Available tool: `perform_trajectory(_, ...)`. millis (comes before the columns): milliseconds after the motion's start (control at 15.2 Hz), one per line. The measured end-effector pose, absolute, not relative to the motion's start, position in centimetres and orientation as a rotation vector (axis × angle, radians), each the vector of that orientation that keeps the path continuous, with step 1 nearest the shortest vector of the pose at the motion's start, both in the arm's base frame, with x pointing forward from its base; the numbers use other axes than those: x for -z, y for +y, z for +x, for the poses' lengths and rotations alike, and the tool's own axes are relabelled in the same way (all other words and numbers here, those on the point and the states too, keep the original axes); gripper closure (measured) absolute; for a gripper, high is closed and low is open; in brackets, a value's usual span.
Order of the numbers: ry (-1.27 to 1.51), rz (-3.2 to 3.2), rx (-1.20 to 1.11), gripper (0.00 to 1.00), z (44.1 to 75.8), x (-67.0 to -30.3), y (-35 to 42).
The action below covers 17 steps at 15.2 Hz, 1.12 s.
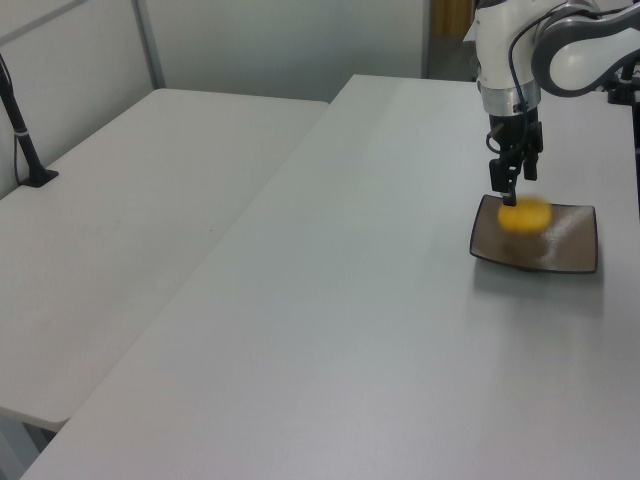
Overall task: Put potatoes on a ceramic plate
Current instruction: 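Lower the potato onto the plate and open the gripper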
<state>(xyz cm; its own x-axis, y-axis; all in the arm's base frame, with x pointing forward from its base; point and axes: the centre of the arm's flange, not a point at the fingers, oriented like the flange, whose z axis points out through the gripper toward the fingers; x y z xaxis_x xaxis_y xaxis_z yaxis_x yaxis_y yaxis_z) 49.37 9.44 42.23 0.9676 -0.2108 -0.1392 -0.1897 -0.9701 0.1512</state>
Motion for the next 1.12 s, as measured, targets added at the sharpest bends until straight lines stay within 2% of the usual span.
perform_trajectory(460, -0.305, 2.98, 0.233, 0.12, 49.4, -42.2, 9.4)
perform_trajectory(591, -0.305, 2.981, 0.23, 0.0, 49.4, -42.3, 9.5)
perform_trajectory(723, -0.293, 2.986, 0.219, 0.0, 49.6, -42.7, 9.5)
perform_trajectory(1117, -0.045, 3.034, 0.124, 0.0, 50.8, -46.2, 9.6)
